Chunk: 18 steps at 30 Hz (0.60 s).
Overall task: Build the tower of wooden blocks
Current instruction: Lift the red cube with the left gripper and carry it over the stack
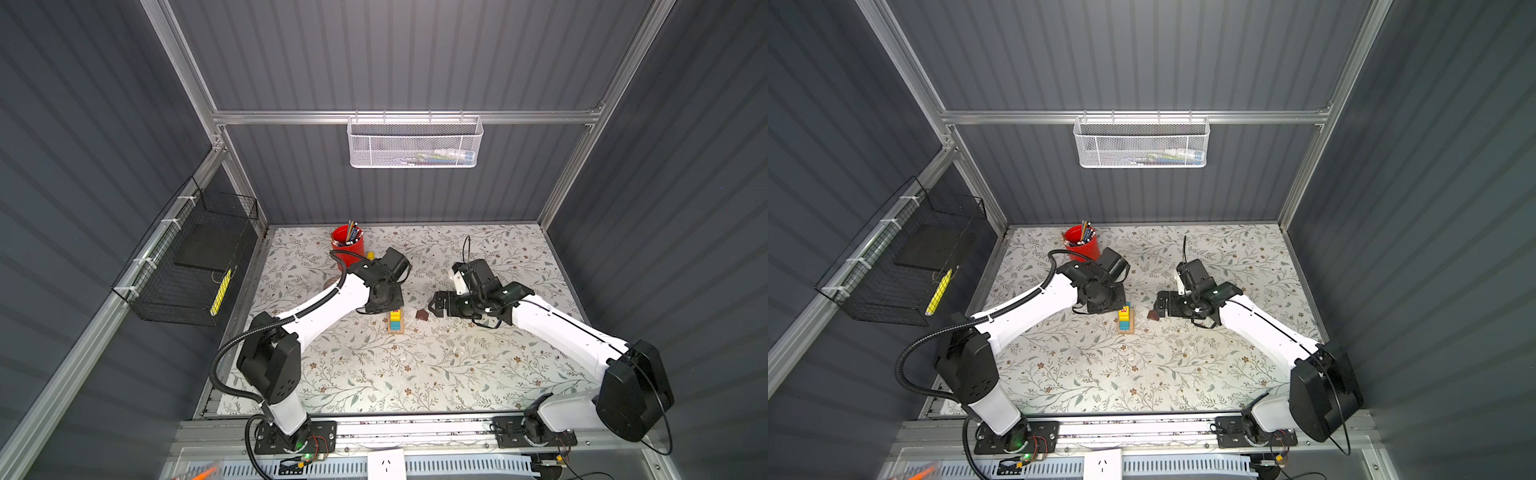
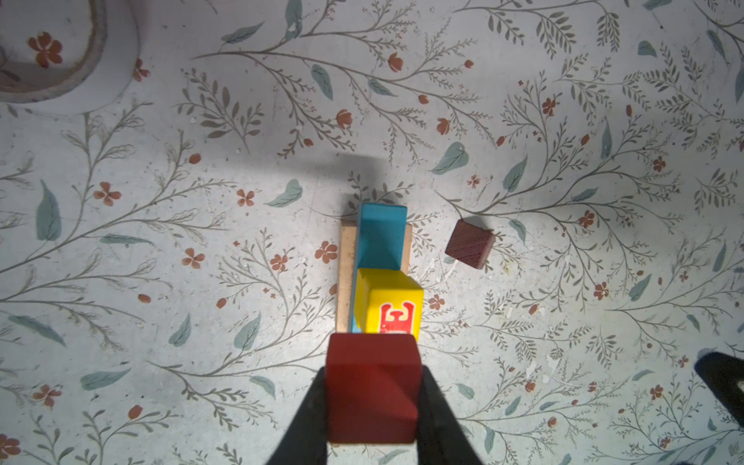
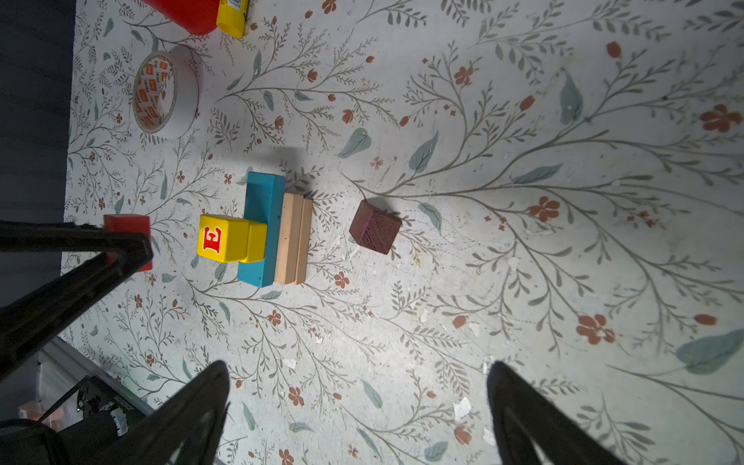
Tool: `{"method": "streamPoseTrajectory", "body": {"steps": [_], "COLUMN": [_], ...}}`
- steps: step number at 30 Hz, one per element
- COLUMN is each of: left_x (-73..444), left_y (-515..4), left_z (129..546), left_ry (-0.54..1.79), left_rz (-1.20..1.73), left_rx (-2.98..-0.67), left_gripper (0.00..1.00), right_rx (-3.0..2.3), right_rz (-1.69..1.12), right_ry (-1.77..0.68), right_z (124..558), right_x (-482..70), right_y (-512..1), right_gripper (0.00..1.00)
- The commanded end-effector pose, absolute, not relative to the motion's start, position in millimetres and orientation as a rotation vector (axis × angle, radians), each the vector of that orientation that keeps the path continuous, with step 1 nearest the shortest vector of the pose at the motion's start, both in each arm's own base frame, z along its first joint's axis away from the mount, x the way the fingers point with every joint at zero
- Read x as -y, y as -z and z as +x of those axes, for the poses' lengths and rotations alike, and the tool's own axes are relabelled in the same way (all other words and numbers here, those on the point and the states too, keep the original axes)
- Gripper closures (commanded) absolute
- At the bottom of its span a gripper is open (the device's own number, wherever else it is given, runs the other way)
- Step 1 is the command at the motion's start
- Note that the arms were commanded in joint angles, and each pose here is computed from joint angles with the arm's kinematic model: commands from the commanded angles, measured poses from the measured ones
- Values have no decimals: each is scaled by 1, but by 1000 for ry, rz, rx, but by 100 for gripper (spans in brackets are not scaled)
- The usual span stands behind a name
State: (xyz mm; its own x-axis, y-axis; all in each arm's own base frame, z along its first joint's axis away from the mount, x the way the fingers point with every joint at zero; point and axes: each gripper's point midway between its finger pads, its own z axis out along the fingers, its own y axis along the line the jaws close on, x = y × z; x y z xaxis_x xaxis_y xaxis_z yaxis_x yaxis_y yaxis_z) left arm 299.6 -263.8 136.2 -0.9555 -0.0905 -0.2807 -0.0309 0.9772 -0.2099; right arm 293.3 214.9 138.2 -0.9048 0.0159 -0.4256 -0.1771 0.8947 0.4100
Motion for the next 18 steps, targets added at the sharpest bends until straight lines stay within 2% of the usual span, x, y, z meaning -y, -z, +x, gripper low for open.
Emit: {"method": "streamPoseTrajectory", "body": {"steps": [1,6,18], "left_x": [268,267,269], "left_y": [-133,-120,-110], "left_z": [298,301,305], "left_ry": [238,133,101], "left_rz": [-62,-45,-26], "left_rx": [-2860,-2874,-2874], "left_gripper": [78,77,75], "right_rx": [-2645,-2652,-2654], "right_rz": [-107,-97,-71], "right_ry": [-639,-634,-630], "right_z": [294,293,295], "right_x": [-215,-212,-207], "right_y": [-132,-128,-126], "right_gripper": [1,1,1]}}
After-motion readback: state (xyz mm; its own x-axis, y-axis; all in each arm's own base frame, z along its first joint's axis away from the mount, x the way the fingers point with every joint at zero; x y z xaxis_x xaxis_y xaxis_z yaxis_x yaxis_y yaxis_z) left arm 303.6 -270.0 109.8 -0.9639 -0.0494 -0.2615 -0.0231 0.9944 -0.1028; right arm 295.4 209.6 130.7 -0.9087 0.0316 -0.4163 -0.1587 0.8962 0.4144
